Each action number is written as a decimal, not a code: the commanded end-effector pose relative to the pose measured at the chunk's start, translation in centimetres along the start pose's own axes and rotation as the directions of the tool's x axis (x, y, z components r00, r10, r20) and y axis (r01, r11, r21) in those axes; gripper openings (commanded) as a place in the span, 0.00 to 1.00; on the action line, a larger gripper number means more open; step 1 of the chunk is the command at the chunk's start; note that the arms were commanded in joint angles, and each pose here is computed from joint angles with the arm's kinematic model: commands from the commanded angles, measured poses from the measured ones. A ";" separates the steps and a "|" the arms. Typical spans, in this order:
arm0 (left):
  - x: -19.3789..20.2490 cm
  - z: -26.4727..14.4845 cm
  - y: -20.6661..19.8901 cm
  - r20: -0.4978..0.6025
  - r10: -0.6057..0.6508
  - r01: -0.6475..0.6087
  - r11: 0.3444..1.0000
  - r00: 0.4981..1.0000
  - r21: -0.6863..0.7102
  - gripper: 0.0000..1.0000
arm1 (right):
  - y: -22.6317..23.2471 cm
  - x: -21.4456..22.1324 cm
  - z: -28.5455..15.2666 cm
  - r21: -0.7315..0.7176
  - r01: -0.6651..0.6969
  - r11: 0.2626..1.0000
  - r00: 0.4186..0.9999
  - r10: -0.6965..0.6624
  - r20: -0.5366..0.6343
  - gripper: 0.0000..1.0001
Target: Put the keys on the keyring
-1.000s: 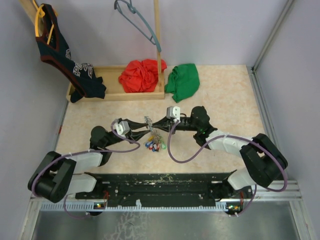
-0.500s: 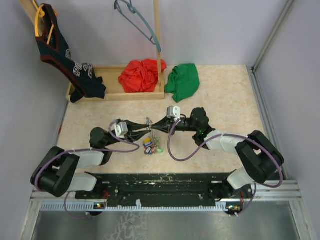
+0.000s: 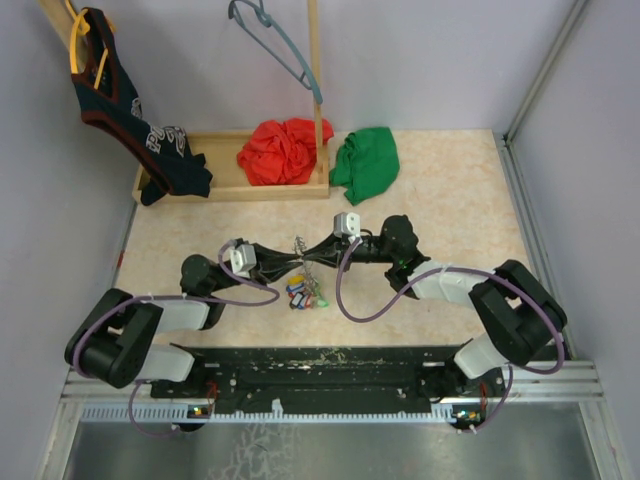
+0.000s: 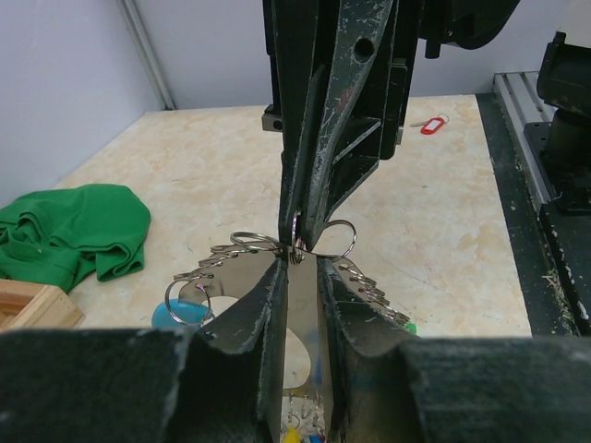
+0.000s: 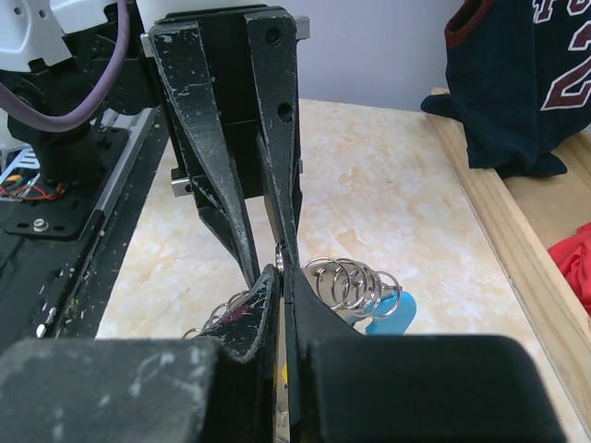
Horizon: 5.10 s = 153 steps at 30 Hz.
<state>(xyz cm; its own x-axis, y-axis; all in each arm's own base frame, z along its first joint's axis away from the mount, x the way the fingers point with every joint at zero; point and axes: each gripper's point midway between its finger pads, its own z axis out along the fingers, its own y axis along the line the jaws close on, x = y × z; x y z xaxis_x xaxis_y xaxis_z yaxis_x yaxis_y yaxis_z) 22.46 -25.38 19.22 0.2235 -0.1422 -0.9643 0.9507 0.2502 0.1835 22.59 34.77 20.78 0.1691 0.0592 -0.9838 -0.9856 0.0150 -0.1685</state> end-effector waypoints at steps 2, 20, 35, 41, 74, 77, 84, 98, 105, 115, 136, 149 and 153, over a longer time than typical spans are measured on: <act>-1.5 0.2 -0.4 0.041 0.047 -0.049 0.998 0.998 0.035 0.25 | -0.2 -1.6 0.1 -0.008 0.069 0.998 0.996 -0.068 0.051 0.00; -0.9 0.3 0.0 0.001 0.043 -0.043 0.999 0.999 0.029 0.19 | 0.3 -1.7 0.3 -0.052 0.059 0.997 0.997 -0.056 0.056 0.00; 1.7 -0.1 1.5 -0.191 0.037 -0.045 0.998 0.981 -0.039 0.00 | 0.1 2.3 -2.1 0.044 0.049 0.998 0.983 -0.041 -0.179 0.14; 3.0 0.4 1.4 -0.299 0.047 -0.056 0.998 0.953 -0.020 0.00 | -1.1 2.1 -4.2 0.128 0.150 0.980 0.953 -0.109 -0.282 0.24; 0.7 2.9 0.4 -0.276 0.057 -0.040 0.997 0.959 0.066 0.00 | -1.5 0.2 -2.0 -0.037 0.184 0.982 0.952 -0.187 -0.242 0.21; 0.6 3.0 0.3 -0.272 0.056 -0.037 0.997 0.961 0.072 0.00 | -1.5 0.3 -1.9 -0.045 0.176 0.983 0.953 -0.182 -0.243 0.19; 0.3 3.0 0.0 -0.261 0.065 -0.046 0.996 0.963 0.079 0.00 | -1.4 0.7 -1.8 -0.048 0.156 0.986 0.953 -0.164 -0.256 0.04; -0.8 1.6 -0.8 -0.123 0.136 -0.136 0.991 0.983 0.009 0.38 | -0.8 -1.6 -2.5 0.057 0.111 0.992 0.982 -0.101 -0.162 0.00; -1.0 1.9 -1.1 -0.100 0.134 -0.131 0.991 0.986 0.031 0.38 | -0.7 -1.7 -2.8 0.071 0.116 0.991 0.981 -0.103 -0.162 0.00; -0.2 2.5 -2.2 -0.094 0.088 -0.077 0.991 0.992 0.114 0.32 | -0.3 -1.5 -2.6 0.047 0.114 0.992 0.983 -0.105 -0.149 0.00; 0.0 2.9 -1.5 -0.090 0.057 -0.049 0.995 0.994 0.087 0.24 | 0.4 -0.8 -2.2 -0.029 0.100 0.995 0.981 -0.103 -0.162 0.00; 0.1 3.0 -1.5 -0.089 0.052 -0.044 0.995 0.995 0.092 0.13 | 0.9 -0.2 -2.1 -0.045 0.077 0.996 0.980 -0.084 -0.180 0.00; -0.1 3.0 -1.4 -0.084 0.055 -0.048 0.995 0.995 0.088 0.12 | 1.0 0.0 -2.0 -0.049 0.071 0.996 0.979 -0.079 -0.186 0.00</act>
<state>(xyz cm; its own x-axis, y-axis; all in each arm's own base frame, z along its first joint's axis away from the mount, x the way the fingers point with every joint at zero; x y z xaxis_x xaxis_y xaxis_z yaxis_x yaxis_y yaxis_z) 21.62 -28.25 17.47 0.2047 -0.0019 -0.9788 0.9633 0.1781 0.2010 21.54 31.95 18.39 0.1859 -0.1749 -0.9669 -0.9820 0.0007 -0.1889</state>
